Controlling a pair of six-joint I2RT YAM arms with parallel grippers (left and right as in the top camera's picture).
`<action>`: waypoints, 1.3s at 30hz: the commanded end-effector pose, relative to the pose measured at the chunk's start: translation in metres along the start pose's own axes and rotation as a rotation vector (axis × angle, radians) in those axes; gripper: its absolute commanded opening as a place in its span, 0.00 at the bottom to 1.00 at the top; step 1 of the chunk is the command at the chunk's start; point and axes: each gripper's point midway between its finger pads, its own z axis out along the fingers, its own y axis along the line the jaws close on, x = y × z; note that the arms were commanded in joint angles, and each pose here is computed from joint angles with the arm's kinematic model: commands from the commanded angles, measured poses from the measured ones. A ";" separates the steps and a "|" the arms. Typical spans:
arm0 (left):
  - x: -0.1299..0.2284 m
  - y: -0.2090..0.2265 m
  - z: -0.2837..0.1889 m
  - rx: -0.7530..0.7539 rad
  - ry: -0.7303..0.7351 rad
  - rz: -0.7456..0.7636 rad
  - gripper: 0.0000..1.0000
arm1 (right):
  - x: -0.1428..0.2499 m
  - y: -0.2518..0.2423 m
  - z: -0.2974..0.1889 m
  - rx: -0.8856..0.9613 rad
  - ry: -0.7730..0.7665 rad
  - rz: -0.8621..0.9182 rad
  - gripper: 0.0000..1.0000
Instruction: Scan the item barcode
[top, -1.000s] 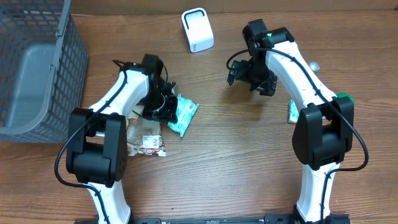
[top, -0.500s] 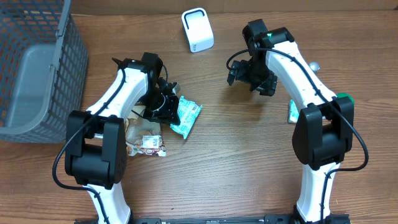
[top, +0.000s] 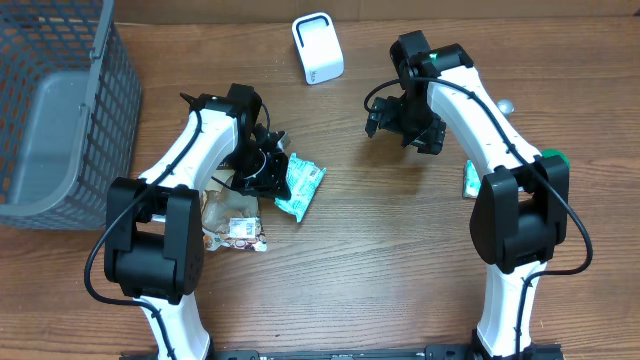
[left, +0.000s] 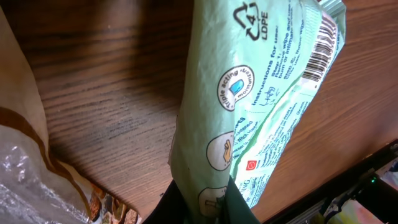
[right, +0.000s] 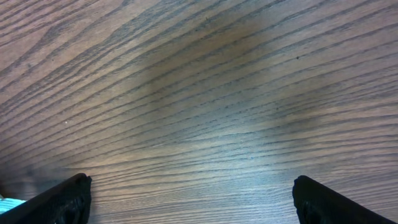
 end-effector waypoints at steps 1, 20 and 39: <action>-0.007 -0.013 -0.016 0.031 -0.058 0.015 0.04 | -0.003 -0.001 -0.008 -0.005 -0.023 0.001 1.00; -0.009 -0.013 -0.016 0.031 -0.064 0.001 0.04 | -0.003 -0.001 -0.008 -0.005 -0.023 0.001 1.00; -0.013 -0.013 -0.016 0.032 -0.081 0.002 0.04 | -0.002 -0.004 -0.009 0.001 -0.014 0.000 1.00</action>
